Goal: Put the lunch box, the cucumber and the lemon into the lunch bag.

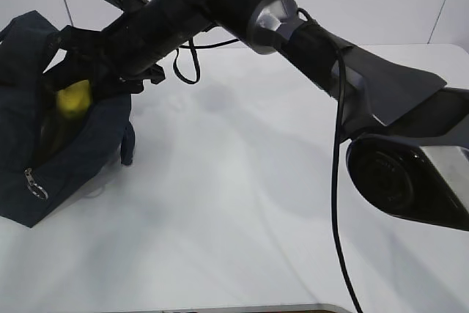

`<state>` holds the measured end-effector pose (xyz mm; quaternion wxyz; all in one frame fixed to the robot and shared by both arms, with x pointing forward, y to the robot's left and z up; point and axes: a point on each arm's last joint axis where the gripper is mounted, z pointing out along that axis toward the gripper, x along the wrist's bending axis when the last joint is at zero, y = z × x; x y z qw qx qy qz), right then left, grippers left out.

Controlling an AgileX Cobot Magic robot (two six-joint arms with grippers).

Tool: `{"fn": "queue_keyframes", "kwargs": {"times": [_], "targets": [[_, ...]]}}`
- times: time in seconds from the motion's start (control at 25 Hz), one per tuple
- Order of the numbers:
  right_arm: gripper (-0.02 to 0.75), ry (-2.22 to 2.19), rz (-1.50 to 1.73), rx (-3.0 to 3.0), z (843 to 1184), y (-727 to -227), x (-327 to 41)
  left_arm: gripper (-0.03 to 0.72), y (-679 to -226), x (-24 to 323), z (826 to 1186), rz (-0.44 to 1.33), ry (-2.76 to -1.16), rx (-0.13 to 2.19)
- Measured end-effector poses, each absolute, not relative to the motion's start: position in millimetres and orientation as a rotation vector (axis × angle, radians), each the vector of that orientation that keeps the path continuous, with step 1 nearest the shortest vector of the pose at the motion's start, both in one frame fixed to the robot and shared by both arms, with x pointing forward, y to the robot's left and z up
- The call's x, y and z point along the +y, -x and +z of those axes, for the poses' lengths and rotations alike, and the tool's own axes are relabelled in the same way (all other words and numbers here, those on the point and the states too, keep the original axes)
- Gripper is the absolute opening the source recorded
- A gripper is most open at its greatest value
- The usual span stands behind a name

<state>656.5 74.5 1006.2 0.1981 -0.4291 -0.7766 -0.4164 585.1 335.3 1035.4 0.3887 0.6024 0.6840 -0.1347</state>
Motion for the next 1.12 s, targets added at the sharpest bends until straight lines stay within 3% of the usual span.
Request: {"fn": "queue_keyframes", "kwargs": {"times": [0.12,0.24,0.68,1.12], "targets": [[0.571,1.199,-1.163,-2.176,1004.7,-656.8,74.7,-0.004,-585.1,335.3,1035.4,-0.342,-1.532,1.739],[0.604,1.183,-1.144,-2.192,1005.2,-655.2,73.9,-0.004,-585.0,335.4,1035.3,-0.342,-1.534,1.740],[0.604,1.207,-1.196,-2.567,1046.3,-660.1,51.4,-0.004,-585.0,335.4,1035.1,-0.341,-1.536,1.741],[0.595,1.338,-1.103,-2.632,1026.2,-669.7,46.5,-0.004,-584.9,335.5,1035.0,-0.341,-1.538,1.741]]}}
